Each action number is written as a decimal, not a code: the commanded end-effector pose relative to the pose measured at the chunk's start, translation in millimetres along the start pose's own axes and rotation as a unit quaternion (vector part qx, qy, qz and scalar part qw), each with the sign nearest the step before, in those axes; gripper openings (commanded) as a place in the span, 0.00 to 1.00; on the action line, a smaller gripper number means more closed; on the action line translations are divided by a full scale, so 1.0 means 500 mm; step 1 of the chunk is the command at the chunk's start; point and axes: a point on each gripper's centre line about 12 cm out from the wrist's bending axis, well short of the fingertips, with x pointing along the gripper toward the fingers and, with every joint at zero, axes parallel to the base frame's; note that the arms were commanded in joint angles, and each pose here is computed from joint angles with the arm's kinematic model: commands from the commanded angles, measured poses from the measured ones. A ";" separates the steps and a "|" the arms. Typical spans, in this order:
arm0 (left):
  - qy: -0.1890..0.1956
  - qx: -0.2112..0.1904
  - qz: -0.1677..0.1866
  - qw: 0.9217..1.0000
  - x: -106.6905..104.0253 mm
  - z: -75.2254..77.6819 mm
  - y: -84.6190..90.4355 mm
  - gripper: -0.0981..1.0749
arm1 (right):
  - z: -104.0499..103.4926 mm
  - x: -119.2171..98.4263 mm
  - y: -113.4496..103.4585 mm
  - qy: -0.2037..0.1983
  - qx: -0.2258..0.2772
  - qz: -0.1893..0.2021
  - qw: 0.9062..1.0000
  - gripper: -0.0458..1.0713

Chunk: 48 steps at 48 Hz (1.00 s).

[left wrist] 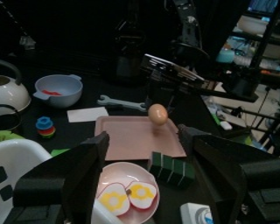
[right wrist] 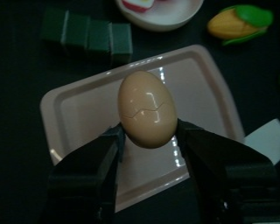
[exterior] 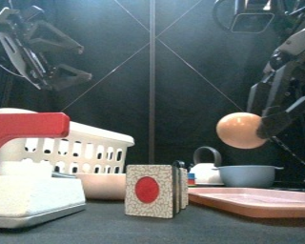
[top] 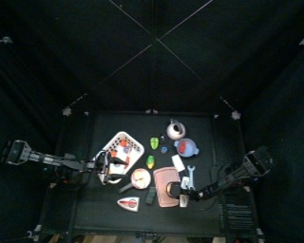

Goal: Grab egg with other hand

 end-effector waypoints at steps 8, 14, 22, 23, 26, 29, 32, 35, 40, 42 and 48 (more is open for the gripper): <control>-0.015 -0.053 -0.004 0.998 0.079 0.043 -0.040 0.91 | 0.067 -0.034 -0.049 -0.061 -0.024 -0.100 0.993 0.65; -0.014 -0.077 0.016 0.997 0.135 0.045 -0.039 0.91 | 0.076 -0.056 -0.059 -0.079 -0.025 -0.109 0.991 0.65; -0.025 -0.138 0.058 0.988 0.220 0.036 -0.040 0.91 | 0.062 -0.075 -0.052 -0.085 -0.025 -0.097 0.991 0.65; -0.025 -0.150 0.063 0.986 0.230 0.034 -0.042 0.91 | 0.060 -0.074 -0.052 -0.084 -0.025 -0.097 0.991 0.65; -0.027 -0.185 0.077 0.979 0.259 0.030 -0.047 0.91 | 0.059 -0.077 -0.050 -0.087 -0.027 -0.100 0.991 0.65; -0.025 -0.213 0.088 0.973 0.292 0.021 -0.053 0.92 | 0.058 -0.079 -0.050 -0.088 -0.031 -0.105 0.990 0.65; -0.021 -0.218 0.084 0.972 0.314 0.011 -0.063 0.92 | 0.057 -0.081 -0.051 -0.088 -0.033 -0.111 0.989 0.65; -0.017 -0.213 0.077 0.974 0.330 0.003 -0.069 0.92 | 0.053 -0.086 -0.048 -0.089 -0.038 -0.114 0.989 0.65; -0.012 -0.204 0.066 0.977 0.351 -0.010 -0.073 0.92 | 0.054 -0.096 -0.043 -0.098 -0.046 -0.116 0.987 0.65; -0.010 -0.200 0.063 0.978 0.354 -0.016 -0.073 0.92 | 0.055 -0.099 -0.042 -0.103 -0.050 -0.118 0.986 0.65; -0.006 -0.184 0.051 0.982 0.360 -0.034 -0.076 0.92 | 0.059 -0.110 -0.033 -0.119 -0.063 -0.114 0.984 0.65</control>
